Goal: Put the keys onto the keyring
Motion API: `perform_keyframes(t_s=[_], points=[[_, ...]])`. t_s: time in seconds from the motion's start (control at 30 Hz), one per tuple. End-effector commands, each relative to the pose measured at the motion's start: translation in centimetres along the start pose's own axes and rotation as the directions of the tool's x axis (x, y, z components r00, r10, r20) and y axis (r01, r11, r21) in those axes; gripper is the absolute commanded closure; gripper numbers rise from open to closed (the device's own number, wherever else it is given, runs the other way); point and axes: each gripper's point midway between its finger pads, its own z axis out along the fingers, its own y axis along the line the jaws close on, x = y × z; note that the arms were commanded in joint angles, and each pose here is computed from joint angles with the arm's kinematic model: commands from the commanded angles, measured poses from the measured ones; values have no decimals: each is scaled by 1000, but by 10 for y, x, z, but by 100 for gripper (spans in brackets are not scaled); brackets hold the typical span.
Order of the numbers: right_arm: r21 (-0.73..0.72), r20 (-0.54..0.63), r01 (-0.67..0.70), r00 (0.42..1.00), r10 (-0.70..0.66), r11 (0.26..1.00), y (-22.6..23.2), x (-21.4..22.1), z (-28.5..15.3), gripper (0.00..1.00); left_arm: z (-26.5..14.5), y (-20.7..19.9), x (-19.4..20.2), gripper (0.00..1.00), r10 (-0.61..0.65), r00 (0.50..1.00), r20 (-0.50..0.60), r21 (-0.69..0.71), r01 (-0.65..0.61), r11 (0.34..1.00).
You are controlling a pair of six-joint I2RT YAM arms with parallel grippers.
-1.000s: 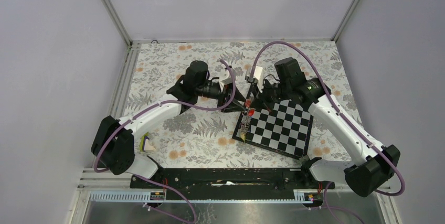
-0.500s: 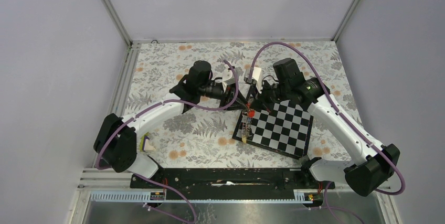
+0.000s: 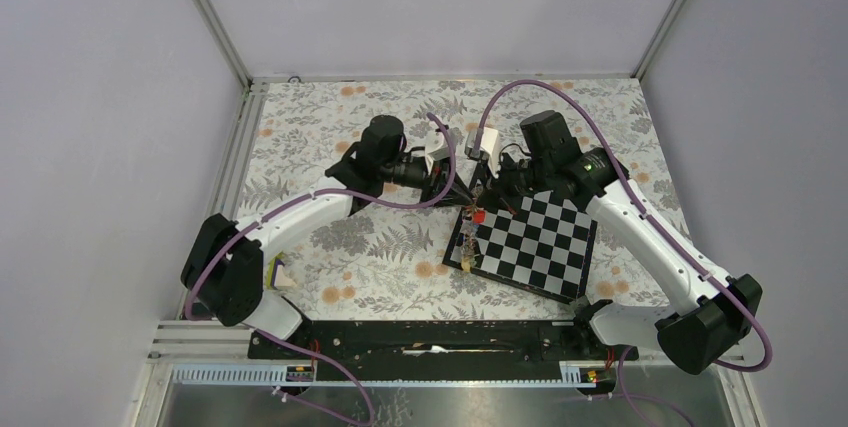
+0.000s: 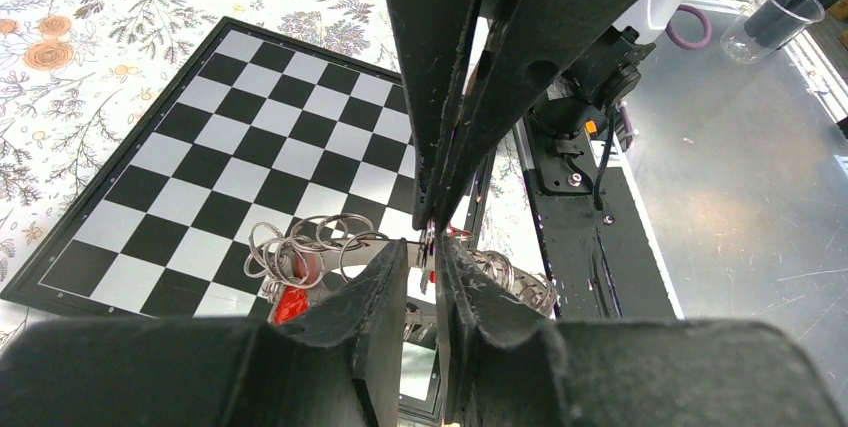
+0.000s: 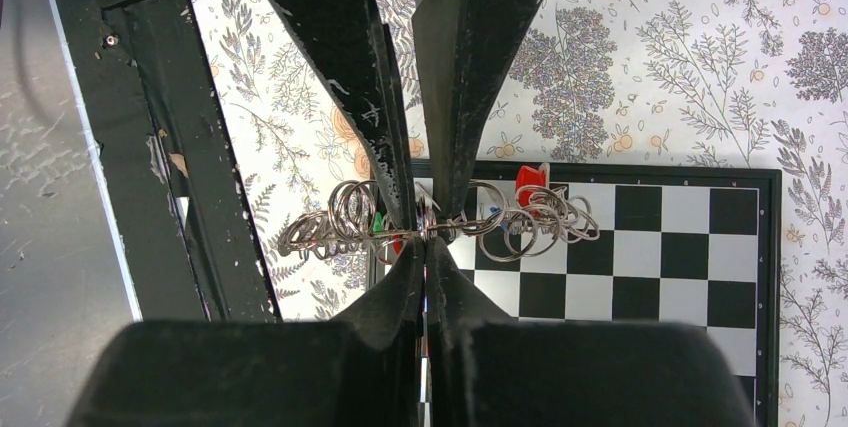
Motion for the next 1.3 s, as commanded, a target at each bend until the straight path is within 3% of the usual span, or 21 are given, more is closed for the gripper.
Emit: perform_keyframes(t_s=[0.0, 0.2, 0.33, 0.43, 0.57, 0.77, 1.0, 1.27], points=[[-8, 67, 40, 997, -39, 999, 5, -22, -6, 100, 3, -2, -23, 81, 77, 996, 50, 25, -78, 997], [-10, 61, 37, 997, -36, 999, 4, -20, -4, 100, 3, -3, -25, 87, 72, 996, 54, 35, -74, 997], [-8, 58, 36, 998, -36, 999, 4, -17, -2, 100, 3, -7, -27, 100, 65, 996, 64, 49, -68, 996], [8, 77, 45, 996, -45, 999, 3, -20, -4, 99, 2, -13, -32, 100, 59, 995, 86, 71, -65, 995], [36, 112, 58, 992, -62, 998, 4, -24, -10, 85, -6, -25, -40, 100, 47, 990, 133, 113, -62, 992], [61, 171, 79, 981, -88, 995, 6, -31, -19, 74, -19, -43, -58, 100, 21, 970, 244, 168, -63, 984], [41, 206, 99, 973, -105, 994, 11, -36, -26, 68, -21, -48, -53, 100, 7, 969, 246, 182, -53, 982], [-25, 225, 122, 968, -113, 992, 22, -36, -22, 67, -22, -51, -55, 100, -7, 966, 260, 189, -44, 981]])
